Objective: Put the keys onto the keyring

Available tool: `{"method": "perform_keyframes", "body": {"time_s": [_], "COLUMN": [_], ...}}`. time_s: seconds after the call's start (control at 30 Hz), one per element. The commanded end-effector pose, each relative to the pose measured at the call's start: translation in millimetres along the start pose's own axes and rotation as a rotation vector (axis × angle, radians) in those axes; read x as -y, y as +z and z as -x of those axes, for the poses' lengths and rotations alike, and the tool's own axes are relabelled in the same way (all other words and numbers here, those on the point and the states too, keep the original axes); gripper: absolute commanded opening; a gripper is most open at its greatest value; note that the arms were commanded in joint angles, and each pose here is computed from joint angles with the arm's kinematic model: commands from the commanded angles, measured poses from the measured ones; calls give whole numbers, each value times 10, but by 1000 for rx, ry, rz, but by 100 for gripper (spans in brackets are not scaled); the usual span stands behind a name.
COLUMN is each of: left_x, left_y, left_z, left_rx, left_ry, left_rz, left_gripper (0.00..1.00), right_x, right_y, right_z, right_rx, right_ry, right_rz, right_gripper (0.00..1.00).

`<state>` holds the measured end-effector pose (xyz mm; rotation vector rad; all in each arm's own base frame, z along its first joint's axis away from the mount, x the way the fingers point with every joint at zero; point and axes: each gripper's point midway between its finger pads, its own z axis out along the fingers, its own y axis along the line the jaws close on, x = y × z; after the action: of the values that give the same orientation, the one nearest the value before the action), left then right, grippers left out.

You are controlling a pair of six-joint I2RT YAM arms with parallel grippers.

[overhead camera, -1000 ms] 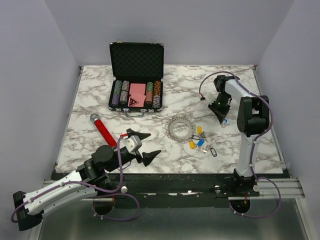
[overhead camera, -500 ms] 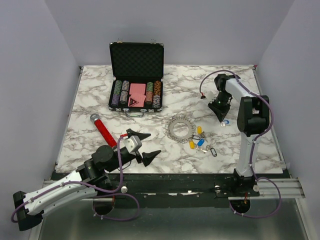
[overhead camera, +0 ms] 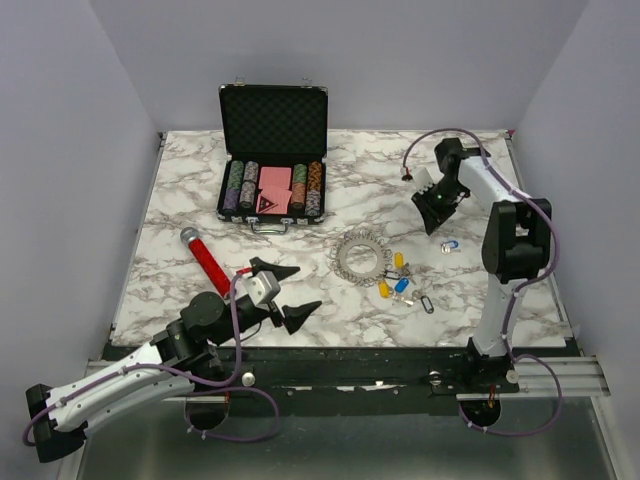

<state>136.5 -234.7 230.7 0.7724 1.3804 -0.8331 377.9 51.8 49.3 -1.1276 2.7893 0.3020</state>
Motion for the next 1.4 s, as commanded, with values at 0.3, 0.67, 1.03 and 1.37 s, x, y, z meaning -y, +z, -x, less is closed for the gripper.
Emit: {"method": "perform_keyframes", "body": {"time_s": [0.3,0.67,1.03,1.37], "left_x": [-146,-299,-400,-611], "left_y": [133,354,819,764], "left_z": [-83,-521,-1100,-1061], "left_rx": [-36,-225,-536,-436], "left_ry": [-331,-646,-798,-732], "left_rz": [84,108,180,277], "left_gripper": [99,99,88,90], "right_x": [-1617,-1778,-1360,-1229], "right_y": [-1060,-912,-744,-440], "right_z": [579,365,462,247], "right_rx": [938,953,837,619], "right_ry": [-243,-393,-212,-185], "right_rz": [606,608,393,408], "right_gripper": [75,100,100,97]}}
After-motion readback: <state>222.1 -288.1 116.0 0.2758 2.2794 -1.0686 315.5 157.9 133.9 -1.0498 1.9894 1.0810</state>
